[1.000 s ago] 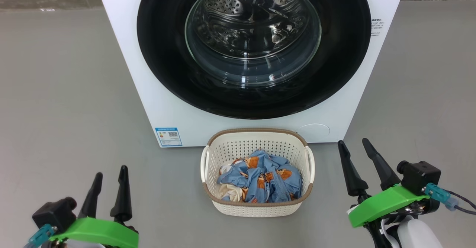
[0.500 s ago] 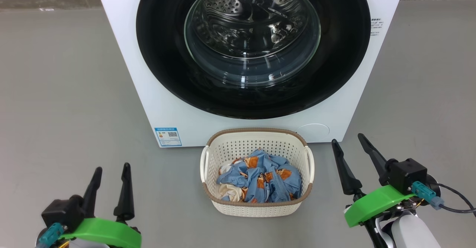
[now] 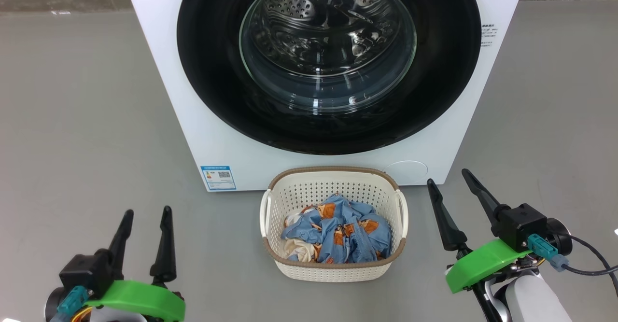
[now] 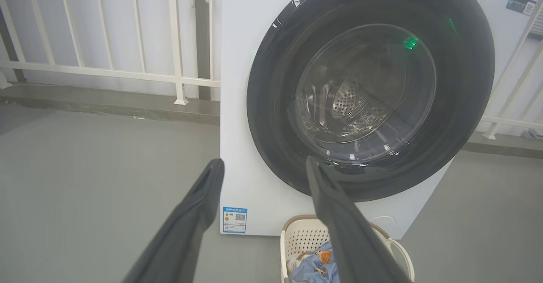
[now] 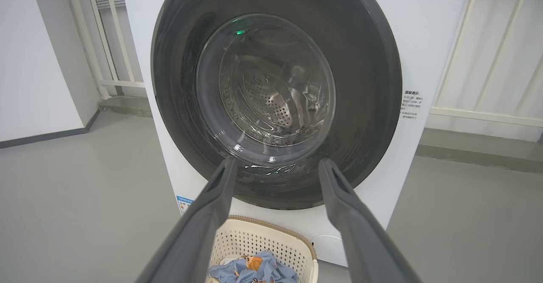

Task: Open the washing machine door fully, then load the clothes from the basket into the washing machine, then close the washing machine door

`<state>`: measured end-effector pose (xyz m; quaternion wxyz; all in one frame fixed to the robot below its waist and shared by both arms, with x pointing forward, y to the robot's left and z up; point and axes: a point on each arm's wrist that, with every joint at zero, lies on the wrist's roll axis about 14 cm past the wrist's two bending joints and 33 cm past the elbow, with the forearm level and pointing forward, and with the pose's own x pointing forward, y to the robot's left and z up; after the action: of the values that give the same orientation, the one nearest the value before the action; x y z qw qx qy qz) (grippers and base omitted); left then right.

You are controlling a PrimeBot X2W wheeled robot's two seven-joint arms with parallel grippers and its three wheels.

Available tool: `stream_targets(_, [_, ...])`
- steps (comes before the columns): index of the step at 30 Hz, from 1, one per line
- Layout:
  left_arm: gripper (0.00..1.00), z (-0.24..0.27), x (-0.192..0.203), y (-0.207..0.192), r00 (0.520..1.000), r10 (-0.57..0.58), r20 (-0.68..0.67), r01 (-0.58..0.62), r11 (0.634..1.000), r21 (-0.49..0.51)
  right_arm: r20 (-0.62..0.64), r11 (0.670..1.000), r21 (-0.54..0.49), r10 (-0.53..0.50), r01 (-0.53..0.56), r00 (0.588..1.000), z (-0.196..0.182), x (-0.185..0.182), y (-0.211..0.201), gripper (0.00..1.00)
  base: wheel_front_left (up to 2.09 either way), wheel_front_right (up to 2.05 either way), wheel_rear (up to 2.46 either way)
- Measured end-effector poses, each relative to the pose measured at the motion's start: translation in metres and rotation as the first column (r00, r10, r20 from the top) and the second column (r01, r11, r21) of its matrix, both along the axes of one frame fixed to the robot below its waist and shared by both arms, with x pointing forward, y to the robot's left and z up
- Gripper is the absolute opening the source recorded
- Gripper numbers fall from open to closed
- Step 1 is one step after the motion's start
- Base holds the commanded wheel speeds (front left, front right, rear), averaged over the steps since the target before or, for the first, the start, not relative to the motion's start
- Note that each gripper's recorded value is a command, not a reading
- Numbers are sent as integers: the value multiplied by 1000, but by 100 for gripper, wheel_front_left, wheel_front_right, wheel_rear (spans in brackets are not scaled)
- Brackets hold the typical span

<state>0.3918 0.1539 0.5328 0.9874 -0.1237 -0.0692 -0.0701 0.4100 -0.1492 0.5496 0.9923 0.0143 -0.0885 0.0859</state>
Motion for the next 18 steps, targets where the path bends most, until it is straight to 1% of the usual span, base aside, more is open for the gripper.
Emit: stream_targets(18, [100,0,0,0,1000,-3,2,3,1000,1,2,1000,5,-4,4,1000,1,0,-1,100,0,0,0])
